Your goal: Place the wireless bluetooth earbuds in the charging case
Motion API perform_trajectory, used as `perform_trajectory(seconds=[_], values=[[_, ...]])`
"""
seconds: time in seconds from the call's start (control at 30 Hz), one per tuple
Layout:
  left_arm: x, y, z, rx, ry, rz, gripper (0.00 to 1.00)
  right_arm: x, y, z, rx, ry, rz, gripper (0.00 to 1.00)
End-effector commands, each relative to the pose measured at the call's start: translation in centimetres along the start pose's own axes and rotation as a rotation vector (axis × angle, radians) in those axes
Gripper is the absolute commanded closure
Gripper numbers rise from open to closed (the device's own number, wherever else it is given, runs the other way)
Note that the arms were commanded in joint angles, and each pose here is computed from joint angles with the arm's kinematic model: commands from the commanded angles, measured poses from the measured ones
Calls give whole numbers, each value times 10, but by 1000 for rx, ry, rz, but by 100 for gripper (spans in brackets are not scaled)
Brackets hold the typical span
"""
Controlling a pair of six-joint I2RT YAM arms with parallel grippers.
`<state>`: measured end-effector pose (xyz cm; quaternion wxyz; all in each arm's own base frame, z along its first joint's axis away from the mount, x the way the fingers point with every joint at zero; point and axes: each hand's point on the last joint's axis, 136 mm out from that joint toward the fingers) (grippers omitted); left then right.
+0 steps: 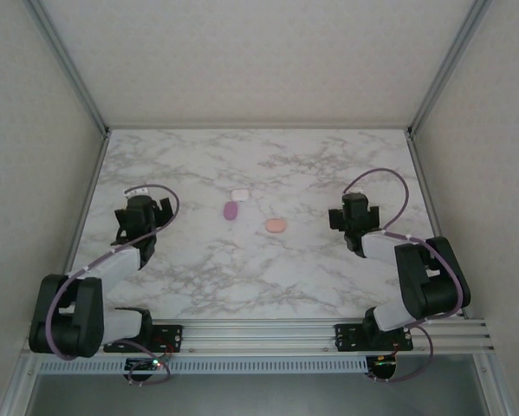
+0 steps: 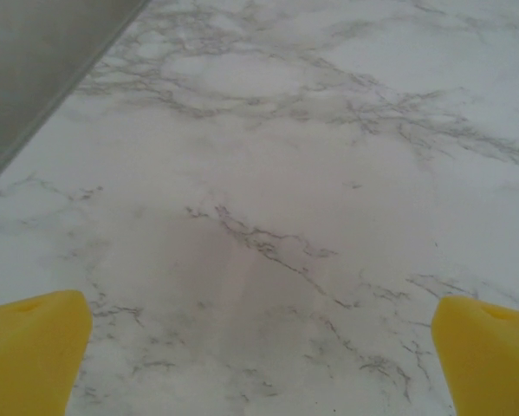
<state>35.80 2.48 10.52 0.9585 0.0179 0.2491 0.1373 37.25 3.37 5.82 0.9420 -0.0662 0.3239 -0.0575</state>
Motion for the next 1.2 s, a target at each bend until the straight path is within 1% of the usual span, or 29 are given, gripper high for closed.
perform_trajectory(seconds=[0.0, 0.03, 0.1, 0.13, 0.23, 0.27, 0.3, 0.33, 0.37, 0.4, 0.43, 0.47, 0.5, 0.53, 1.17], values=[[8, -14, 21, -27, -129, -91, 0, -8, 10, 51, 33, -240, 135, 6], [10, -17, 22, -23, -123, -104, 0, -12, 10, 52, 50, -268, 179, 5], [12, -26, 24, 15, -148, -153, 0, -21, 10, 41, 73, -296, 246, 4], [15, -27, 22, 19, -151, -159, 0, -23, 9, 39, 78, -309, 257, 3], [27, -30, 7, 14, -154, -172, 0, -19, 8, 39, 91, -290, 266, 4], [31, -32, 7, 14, -170, -175, 0, -16, 6, 39, 103, -275, 266, 4], [33, -30, 4, 14, -129, -171, 0, -11, 3, 38, 123, -263, 263, 4], [35, -28, 6, 3, -128, -170, 0, -5, 2, 32, 132, -255, 265, 4], [35, -26, 5, -5, -132, -165, 0, -3, 0, 33, 144, -288, 258, 4], [35, -25, 5, -9, -130, -156, 0, -3, -5, 30, 163, -283, 236, 3], [35, -24, 6, -10, -131, -155, 0, -3, -3, 30, 155, -273, 247, 3], [35, -24, 5, -8, -129, -155, 0, 0, -7, 31, 168, -269, 222, 3], [35, -24, 5, -7, -130, -153, 0, 4, -18, 30, 205, -244, 158, 2], [35, -24, 5, -7, -130, -152, 0, 4, -20, 30, 208, -254, 147, 1], [35, -26, 6, -3, -131, -161, 0, 4, -18, 31, 200, -250, 156, 1]])
Point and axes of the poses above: each hand's point on the last joint's axis, 136 mm out from that joint toward the fingers, its own x axis out along the fingers, its own y axis along the line the jaws close on, z = x × y, and after that the axes turned 5 degrees about x, right-handed
